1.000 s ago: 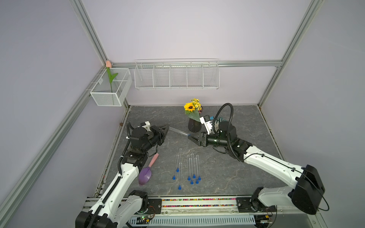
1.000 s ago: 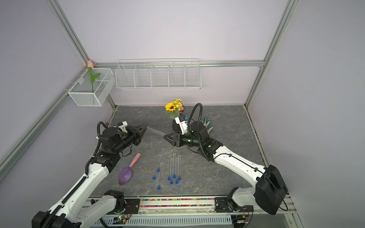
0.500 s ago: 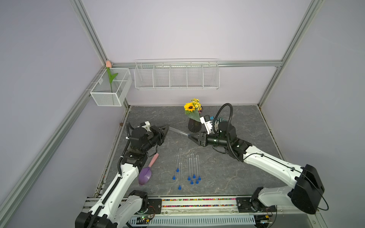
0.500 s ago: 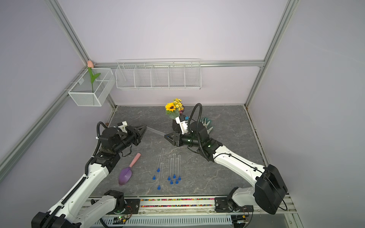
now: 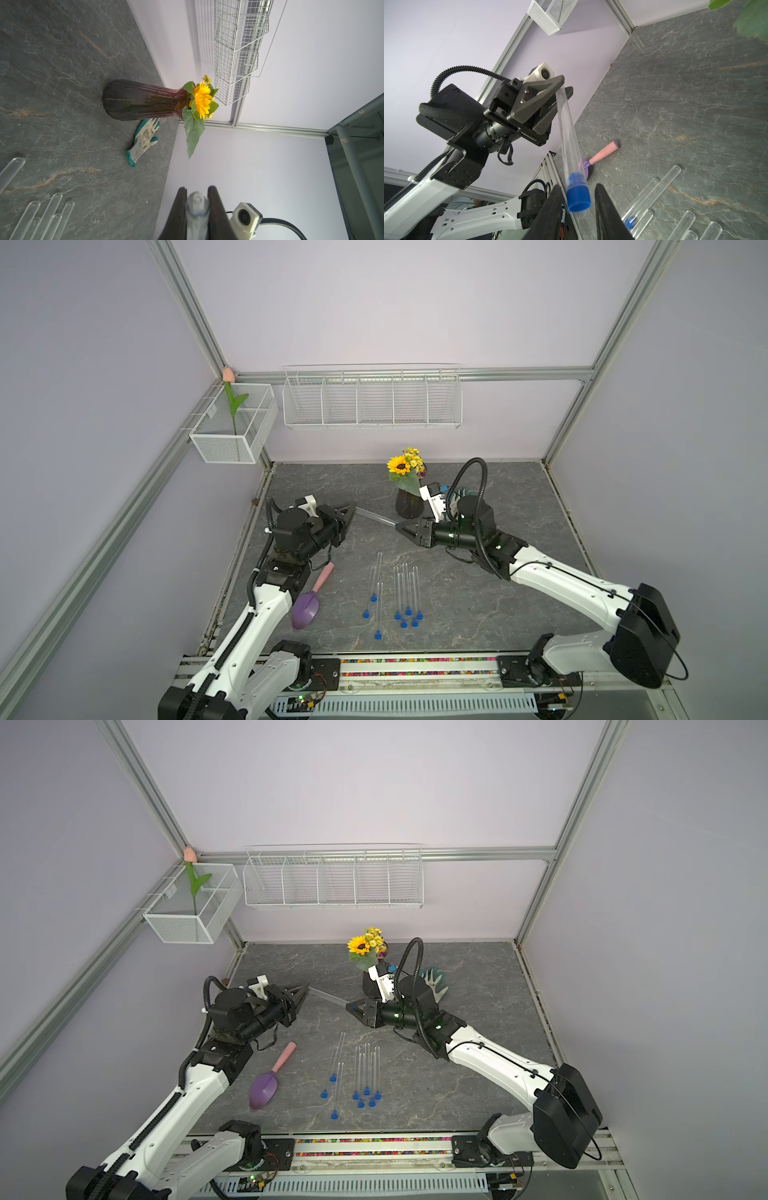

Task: Remove stoppers from test tubes
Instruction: Open the stopper on the test tube.

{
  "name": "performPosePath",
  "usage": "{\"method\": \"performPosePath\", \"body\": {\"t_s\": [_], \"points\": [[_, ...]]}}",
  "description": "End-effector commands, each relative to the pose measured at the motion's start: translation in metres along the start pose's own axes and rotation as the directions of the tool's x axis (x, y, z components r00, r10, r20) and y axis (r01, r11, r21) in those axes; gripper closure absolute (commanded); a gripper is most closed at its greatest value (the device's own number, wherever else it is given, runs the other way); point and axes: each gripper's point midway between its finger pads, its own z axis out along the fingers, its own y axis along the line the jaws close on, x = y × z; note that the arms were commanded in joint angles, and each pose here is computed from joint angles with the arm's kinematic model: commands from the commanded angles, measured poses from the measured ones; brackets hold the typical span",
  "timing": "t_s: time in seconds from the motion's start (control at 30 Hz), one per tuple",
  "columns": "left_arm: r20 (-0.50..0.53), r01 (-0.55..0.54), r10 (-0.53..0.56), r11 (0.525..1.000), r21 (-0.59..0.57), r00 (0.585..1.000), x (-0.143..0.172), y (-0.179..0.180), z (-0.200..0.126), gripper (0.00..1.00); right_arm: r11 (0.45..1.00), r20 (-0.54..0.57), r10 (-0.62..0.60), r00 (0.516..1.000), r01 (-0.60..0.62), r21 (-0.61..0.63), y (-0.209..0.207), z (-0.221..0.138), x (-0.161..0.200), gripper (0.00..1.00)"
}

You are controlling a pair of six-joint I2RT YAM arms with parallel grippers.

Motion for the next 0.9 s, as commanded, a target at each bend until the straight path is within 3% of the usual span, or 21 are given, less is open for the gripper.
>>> {"method": "performPosePath", "body": {"t_s": [0.0, 0.33, 0.47, 0.53, 0.67, 0.8, 0.87], "points": [[-0.002, 0.001, -0.001, 1.000, 0.005, 1.000, 0.001, 0.000, -0.003, 1.00, 0.999, 0.020, -0.017, 1.000, 0.017, -0.035, 0.011, 0.001, -0.006, 0.73], [0.006, 0.000, 0.000, 1.000, 0.000, 1.000, 0.000, 0.003, -0.004, 1.00, 0.999, 0.027, -0.042, 0.999, 0.042, -0.013, 0.006, -0.002, -0.003, 0.82], [0.012, -0.002, 0.001, 1.000, 0.012, 1.000, -0.001, 0.002, -0.004, 1.00, 0.976, 0.041, -0.215, 0.976, 0.214, 0.031, 0.006, -0.007, 0.007, 0.82], [0.010, -0.002, 0.002, 1.000, 0.018, 1.000, -0.001, 0.000, -0.003, 1.00, 0.936, 0.029, -0.349, 0.937, 0.347, 0.062, 0.006, -0.006, 0.018, 0.84], [-0.006, -0.005, 0.005, 1.000, 0.023, 1.000, 0.001, -0.004, -0.001, 1.00, 0.787, -0.025, -0.606, 0.795, 0.603, 0.130, -0.004, -0.001, 0.044, 0.89], [-0.007, -0.009, 0.009, 1.000, 0.021, 1.000, 0.000, -0.003, -0.001, 1.00, 0.647, -0.055, -0.747, 0.663, 0.743, 0.172, -0.009, 0.003, 0.059, 0.91], [-0.009, -0.008, 0.009, 1.000, 0.021, 1.000, 0.000, -0.003, 0.000, 1.00, 0.606, -0.051, -0.781, 0.623, 0.775, 0.180, -0.009, 0.003, 0.065, 0.91]]}}
